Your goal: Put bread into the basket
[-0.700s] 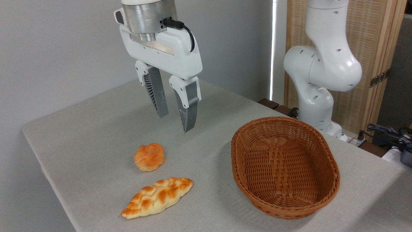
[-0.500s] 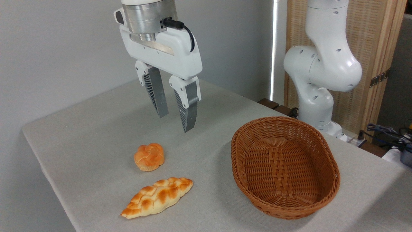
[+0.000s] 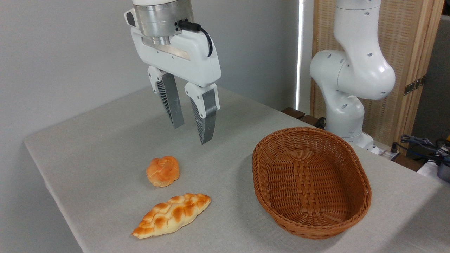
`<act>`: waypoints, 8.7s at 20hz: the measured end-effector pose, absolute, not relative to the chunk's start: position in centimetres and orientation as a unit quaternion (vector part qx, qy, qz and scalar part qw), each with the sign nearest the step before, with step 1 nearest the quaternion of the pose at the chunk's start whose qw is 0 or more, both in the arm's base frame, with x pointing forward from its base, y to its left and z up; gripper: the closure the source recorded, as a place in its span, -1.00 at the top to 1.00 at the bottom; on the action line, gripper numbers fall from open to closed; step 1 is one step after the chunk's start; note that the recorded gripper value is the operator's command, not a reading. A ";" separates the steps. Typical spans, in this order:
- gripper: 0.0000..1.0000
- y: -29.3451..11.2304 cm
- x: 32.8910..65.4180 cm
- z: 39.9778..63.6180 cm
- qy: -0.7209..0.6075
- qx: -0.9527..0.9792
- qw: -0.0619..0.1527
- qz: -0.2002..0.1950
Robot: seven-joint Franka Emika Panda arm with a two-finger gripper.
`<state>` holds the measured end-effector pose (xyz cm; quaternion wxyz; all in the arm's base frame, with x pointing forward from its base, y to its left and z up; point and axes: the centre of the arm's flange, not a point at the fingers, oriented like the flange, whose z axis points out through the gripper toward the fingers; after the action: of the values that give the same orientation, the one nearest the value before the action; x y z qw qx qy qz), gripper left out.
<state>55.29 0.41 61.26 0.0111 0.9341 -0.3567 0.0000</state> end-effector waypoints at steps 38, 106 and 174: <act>1.00 -8.7 56.6 53.1 -0.428 0.902 -0.010 0.064; -0.58 3.7 47.6 53.8 -0.562 0.823 0.081 0.004; 1.00 3.7 50.0 62.6 -0.438 0.895 0.032 0.085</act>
<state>50.01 3.69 62.60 0.0318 0.8946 -0.4375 0.0848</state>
